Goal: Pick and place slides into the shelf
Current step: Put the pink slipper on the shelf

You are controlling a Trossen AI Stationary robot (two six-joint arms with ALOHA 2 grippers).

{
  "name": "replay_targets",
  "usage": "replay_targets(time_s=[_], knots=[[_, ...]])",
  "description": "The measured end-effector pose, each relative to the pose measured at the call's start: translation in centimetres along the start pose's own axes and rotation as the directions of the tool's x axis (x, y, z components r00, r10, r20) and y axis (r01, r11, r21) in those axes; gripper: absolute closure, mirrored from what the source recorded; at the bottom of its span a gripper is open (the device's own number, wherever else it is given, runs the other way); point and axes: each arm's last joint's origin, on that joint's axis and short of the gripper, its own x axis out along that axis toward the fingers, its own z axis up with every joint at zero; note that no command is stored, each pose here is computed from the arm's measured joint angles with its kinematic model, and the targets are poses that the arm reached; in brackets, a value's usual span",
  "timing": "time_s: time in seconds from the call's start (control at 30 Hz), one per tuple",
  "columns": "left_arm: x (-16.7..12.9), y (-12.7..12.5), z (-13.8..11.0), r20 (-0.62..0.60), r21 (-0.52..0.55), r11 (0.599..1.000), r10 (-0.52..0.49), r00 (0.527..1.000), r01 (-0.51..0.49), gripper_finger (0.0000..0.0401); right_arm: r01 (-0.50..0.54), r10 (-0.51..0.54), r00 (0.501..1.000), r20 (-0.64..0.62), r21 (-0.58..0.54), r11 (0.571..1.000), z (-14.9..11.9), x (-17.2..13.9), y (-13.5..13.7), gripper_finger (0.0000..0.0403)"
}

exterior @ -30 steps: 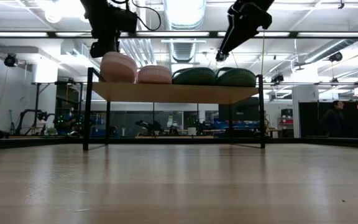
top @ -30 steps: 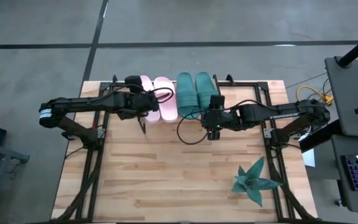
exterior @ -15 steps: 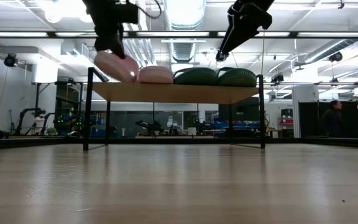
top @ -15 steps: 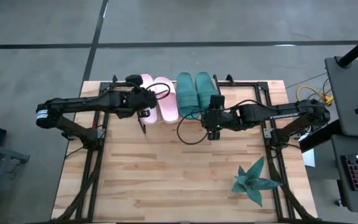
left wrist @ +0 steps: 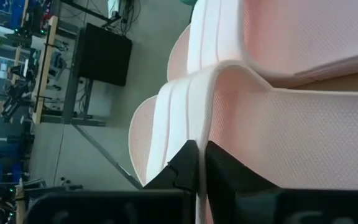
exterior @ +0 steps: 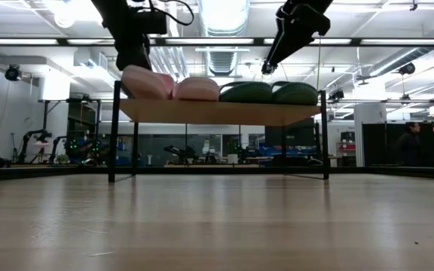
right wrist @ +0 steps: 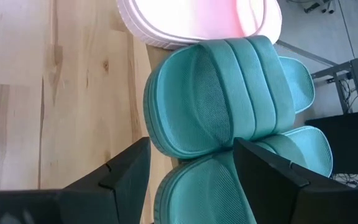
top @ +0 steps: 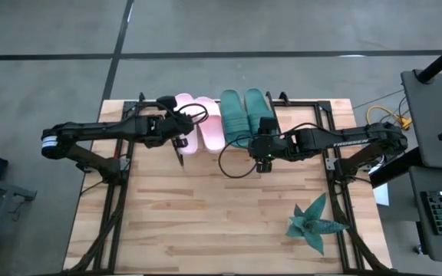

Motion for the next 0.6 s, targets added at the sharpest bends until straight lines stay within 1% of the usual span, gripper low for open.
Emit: replay_targets(time_s=[0.17,0.27,0.37,0.47,0.6], knots=[[0.18,-0.26,-0.13,-0.003,-0.010,1.000,-0.006,1.000,0.006,0.0401,0.001,-0.001,1.000,0.003,0.002,1.000,0.04,0.00,-0.01,0.0184],[0.11,-0.29,-0.15,0.024,-0.022,0.998,-0.052,0.998,0.053,0.0401,0.001,-0.001,1.000,0.004,0.002,1.000,0.04,0.00,-0.01,0.0184],[-0.05,-0.20,-0.12,0.045,-0.029,0.997,-0.073,0.996,0.074,0.0393,0.001,-0.001,1.000,0.004,0.002,1.000,0.04,0.00,-0.01,0.0184],[-0.21,-0.18,-0.18,0.059,-0.029,0.994,-0.101,0.993,0.103,0.0362,0.001,-0.001,1.000,0.004,0.002,1.000,0.04,0.00,-0.01,0.0184],[-0.46,-0.24,-0.18,0.098,-0.031,0.983,-0.175,0.980,0.179,0.0290,0.001,-0.001,1.000,0.004,0.002,1.000,0.04,0.01,-0.01,0.0184]])
